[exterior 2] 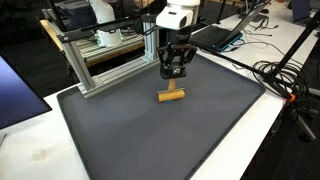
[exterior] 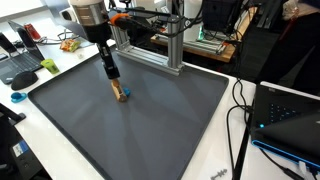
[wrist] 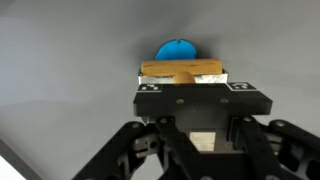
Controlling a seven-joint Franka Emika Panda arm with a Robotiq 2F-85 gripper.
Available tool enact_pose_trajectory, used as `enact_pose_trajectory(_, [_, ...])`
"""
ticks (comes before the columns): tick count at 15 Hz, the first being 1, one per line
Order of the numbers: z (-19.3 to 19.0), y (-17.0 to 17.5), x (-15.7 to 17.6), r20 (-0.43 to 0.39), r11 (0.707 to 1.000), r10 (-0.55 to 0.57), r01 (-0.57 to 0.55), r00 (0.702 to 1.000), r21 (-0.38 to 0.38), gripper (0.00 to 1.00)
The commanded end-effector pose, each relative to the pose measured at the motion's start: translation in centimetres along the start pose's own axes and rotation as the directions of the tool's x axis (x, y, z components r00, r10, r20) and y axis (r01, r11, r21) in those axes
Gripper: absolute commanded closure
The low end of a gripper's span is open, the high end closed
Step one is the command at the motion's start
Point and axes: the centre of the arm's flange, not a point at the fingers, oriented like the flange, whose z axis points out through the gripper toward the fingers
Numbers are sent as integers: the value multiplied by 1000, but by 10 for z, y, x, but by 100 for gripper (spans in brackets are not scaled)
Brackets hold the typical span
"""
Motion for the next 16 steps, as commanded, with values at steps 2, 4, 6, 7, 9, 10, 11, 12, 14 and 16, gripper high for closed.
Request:
enact_pose_trajectory(2, [15, -9, 1, 72, 1000, -10, 11, 997, -15, 78])
enact_pose_trajectory(4, [18, -12, 1, 85, 1000, -15, 17, 996, -20, 78])
enact_pose_trajectory(6, [20, -13, 2, 96, 999, -19, 22, 995, -23, 78])
enact_pose_trajectory(7, [21, -14, 2, 100, 999, -22, 25, 995, -25, 78])
enact_pose_trajectory(9, [23, -16, 3, 115, 999, -32, 35, 993, -24, 78])
enact_pose_trajectory(10, [24, -16, 3, 122, 999, -36, 39, 992, -26, 78])
enact_pose_trajectory(11, [24, -17, 4, 128, 999, -37, 41, 991, -28, 78])
enact_pose_trajectory(12, [25, -17, 4, 134, 999, -40, 44, 990, -27, 78])
enact_pose_trajectory(14, [26, -16, 5, 144, 999, -41, 46, 989, -27, 78])
enact_pose_trajectory(16, [26, -16, 6, 155, 998, -48, 52, 987, -24, 78])
